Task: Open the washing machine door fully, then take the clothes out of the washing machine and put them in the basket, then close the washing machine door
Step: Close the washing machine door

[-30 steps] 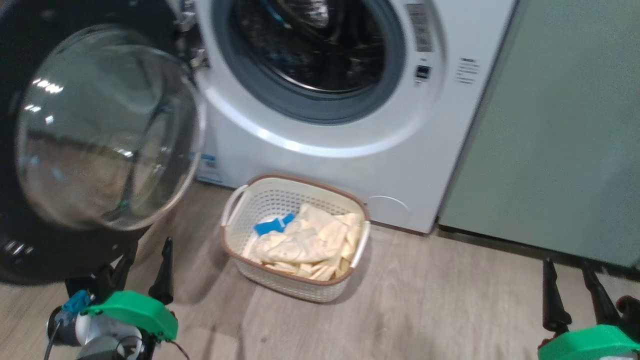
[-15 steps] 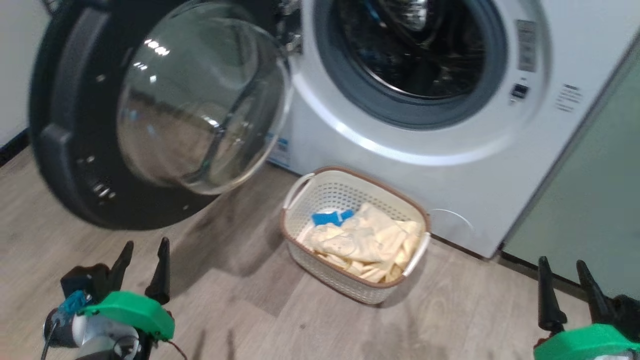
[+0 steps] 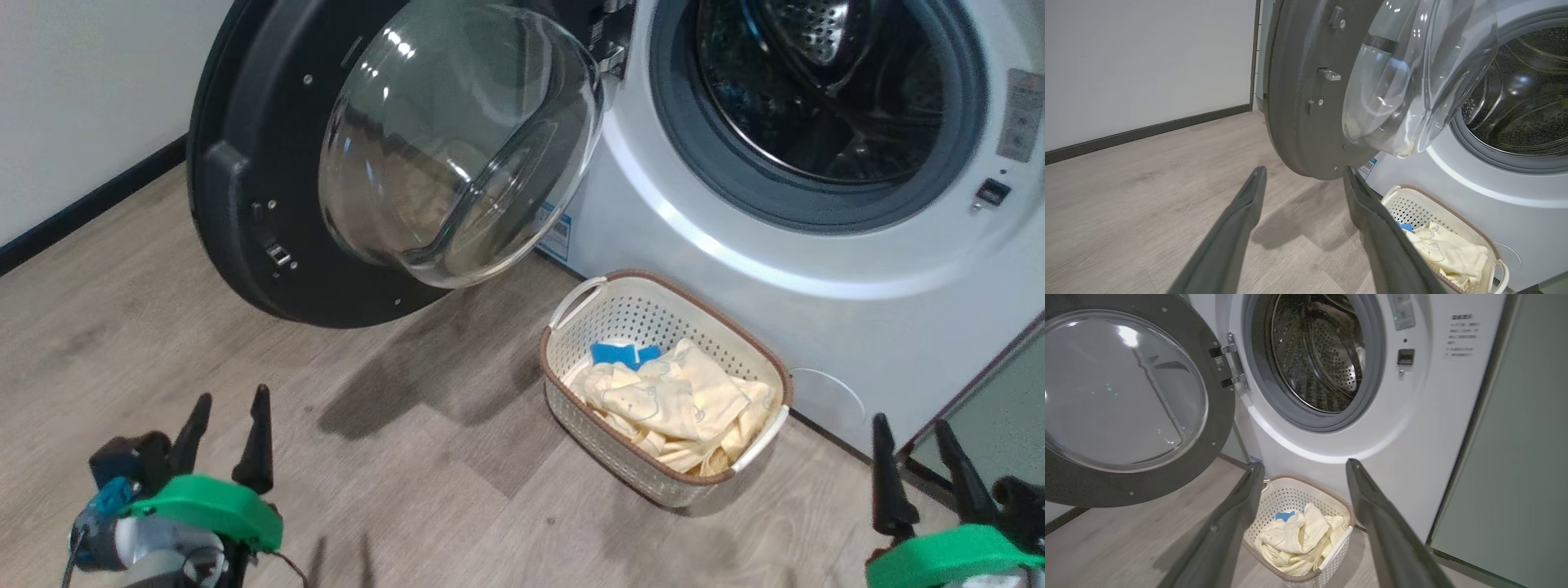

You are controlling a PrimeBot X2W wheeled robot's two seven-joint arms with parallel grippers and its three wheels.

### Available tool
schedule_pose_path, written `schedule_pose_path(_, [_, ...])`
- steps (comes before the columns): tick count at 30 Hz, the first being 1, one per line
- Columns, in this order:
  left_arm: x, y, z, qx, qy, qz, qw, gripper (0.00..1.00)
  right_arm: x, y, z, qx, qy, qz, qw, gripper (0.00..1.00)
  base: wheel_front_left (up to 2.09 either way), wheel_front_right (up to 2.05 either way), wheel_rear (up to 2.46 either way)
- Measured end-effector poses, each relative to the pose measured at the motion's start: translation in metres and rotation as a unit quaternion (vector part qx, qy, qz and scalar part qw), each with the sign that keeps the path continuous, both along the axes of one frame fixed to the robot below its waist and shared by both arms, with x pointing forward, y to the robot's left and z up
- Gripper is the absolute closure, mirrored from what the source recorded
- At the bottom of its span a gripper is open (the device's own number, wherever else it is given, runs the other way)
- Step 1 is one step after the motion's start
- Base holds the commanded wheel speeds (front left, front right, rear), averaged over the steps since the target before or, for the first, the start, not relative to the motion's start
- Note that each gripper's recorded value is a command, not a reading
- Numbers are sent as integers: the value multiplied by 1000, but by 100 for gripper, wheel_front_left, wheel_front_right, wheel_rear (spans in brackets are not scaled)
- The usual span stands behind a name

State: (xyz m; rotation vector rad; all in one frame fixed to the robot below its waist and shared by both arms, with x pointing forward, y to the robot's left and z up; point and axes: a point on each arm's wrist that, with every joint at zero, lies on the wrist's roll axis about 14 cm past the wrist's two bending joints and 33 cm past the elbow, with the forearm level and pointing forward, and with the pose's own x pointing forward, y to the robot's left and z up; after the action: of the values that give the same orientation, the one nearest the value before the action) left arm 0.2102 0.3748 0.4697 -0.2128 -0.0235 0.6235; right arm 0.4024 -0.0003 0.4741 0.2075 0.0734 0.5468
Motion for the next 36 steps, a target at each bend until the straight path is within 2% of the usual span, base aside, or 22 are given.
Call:
schedule_pose_path(12, [-21, 21, 10, -11, -28, 66, 997, 0, 6, 31, -3, 4, 3, 42, 999, 0, 0, 0, 0])
schedule_pose_path(14, [-28, 28, 11, -26, -46, 86, 995, 75, 6, 31, -3, 6, 5, 43, 999, 0, 0, 0, 0])
schedule_pose_path(15, [-32, 31, 12, -36, -57, 98, 993, 100, 6, 31, -4, 6, 5, 43, 999, 0, 0, 0, 0])
schedule_pose_path(18, [-46, 42, 9, -88, -105, 141, 981, 100, 5, 32, -3, 5, 4, 44, 999, 0, 0, 0, 0])
schedule_pose_path(21, [-61, 52, -3, -157, -156, 186, 957, 100, 5, 30, -1, 5, 2, 41, 999, 0, 0, 0, 0])
schedule_pose_path(22, [-69, 62, -8, -218, -204, 217, 929, 100, 6, 27, -1, 5, 2, 37, 999, 0, 0, 0, 0])
schedule_pose_path(24, [-73, 77, -5, -267, -259, 237, 898, 100, 7, 24, 0, 6, 0, 32, 999, 0, 0, 0, 0])
schedule_pose_path(29, [-82, 131, 29, -321, -363, 248, 839, 100, 3, 15, -2, 5, 4, 21, 1000, 0, 0, 0, 0])
schedule_pose_path(36, [-60, 165, 58, -341, -380, 222, 831, 100, 6, -1, -13, 4, 19, 0, 1000, 0, 0, 0, 0])
